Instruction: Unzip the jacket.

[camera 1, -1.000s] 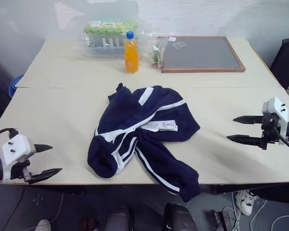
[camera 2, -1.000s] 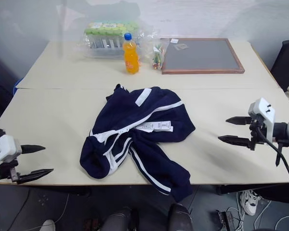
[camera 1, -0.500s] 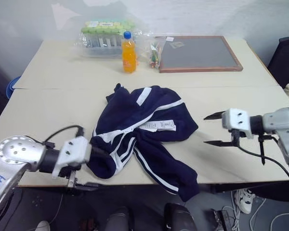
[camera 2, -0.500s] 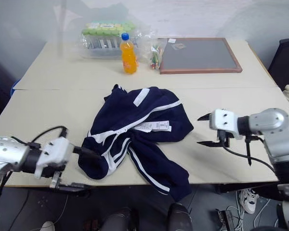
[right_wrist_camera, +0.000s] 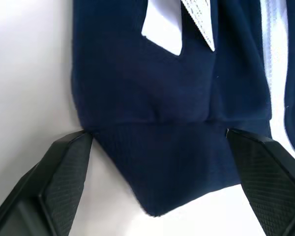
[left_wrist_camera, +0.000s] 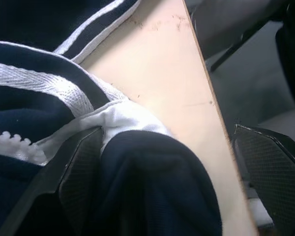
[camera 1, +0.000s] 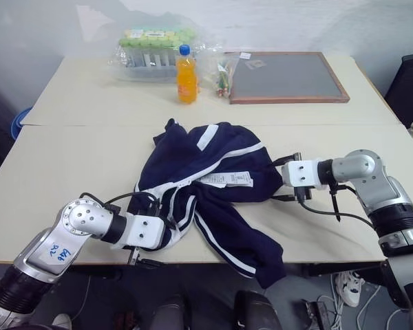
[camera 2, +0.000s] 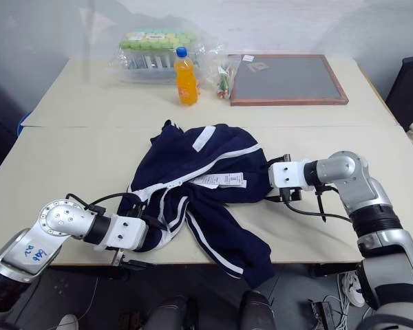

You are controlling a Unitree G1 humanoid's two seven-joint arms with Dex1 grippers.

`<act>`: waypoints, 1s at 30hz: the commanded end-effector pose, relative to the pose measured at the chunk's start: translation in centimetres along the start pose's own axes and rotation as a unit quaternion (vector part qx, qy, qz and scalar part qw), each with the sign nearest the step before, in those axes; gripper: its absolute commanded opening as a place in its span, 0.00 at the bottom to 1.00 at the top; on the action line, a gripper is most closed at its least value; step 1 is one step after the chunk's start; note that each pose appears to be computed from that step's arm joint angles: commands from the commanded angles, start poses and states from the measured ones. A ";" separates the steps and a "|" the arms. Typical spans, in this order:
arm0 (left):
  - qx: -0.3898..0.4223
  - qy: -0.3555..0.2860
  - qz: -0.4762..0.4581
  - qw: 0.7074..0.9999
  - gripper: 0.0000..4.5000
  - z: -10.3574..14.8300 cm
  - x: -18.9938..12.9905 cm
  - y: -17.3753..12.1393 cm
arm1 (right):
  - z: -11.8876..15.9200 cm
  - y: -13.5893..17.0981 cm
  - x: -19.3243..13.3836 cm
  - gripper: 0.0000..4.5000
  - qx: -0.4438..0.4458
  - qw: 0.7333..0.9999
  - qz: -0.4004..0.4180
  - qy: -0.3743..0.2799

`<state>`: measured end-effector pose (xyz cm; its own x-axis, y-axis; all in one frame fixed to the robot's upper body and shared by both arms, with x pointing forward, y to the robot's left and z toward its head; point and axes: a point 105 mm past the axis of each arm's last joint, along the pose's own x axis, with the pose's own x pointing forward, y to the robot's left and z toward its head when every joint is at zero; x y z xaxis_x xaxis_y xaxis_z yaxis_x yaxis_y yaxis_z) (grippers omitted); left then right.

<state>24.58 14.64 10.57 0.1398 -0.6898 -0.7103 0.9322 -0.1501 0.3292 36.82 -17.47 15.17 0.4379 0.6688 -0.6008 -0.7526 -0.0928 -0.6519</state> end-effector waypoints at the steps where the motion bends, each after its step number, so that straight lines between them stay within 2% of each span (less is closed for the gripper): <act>1: 0.023 0.022 0.001 1.000 0.86 -0.2 0.0 0.1 | -0.2 0.2 0.8 0.91 -0.014 1.000 0.010 0.004; 2: 0.021 0.023 0.001 1.000 0.80 -0.3 0.0 0.1 | -0.4 0.4 0.9 0.86 -0.014 1.000 0.016 0.006; 13: 0.014 0.031 -0.007 0.999 0.07 -0.9 -0.5 -0.5 | -1.4 1.3 0.5 0.03 -0.018 0.998 0.055 0.016; 15: 0.017 0.034 -0.020 0.999 0.02 -1.2 -0.7 -0.9 | -1.8 1.6 0.0 0.00 -0.014 0.998 0.062 0.023; 21: 0.021 0.074 -0.006 0.997 0.02 -3.4 -2.5 -0.4 | -2.8 3.3 -3.3 0.00 0.017 0.996 0.086 0.035; 24: -0.026 0.044 -0.009 0.999 0.02 -3.1 -3.3 -0.6 | -2.7 3.7 -4.4 0.00 0.033 0.996 0.076 0.034; 26: -0.056 -0.010 -0.014 0.998 0.02 -1.6 -3.5 -0.8 | -2.5 3.9 -4.5 0.00 0.042 0.997 0.066 0.027; 30: -0.078 -0.050 -0.016 0.996 0.02 -0.1 -3.2 -0.7 | -1.7 3.8 -3.5 0.00 0.043 0.998 0.047 0.014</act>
<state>24.02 17.25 11.87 0.1063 -0.7424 -0.6615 0.9754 -0.0512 0.2143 33.10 -22.00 13.12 0.3501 0.6216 -0.7007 -0.8536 -0.0964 -0.5120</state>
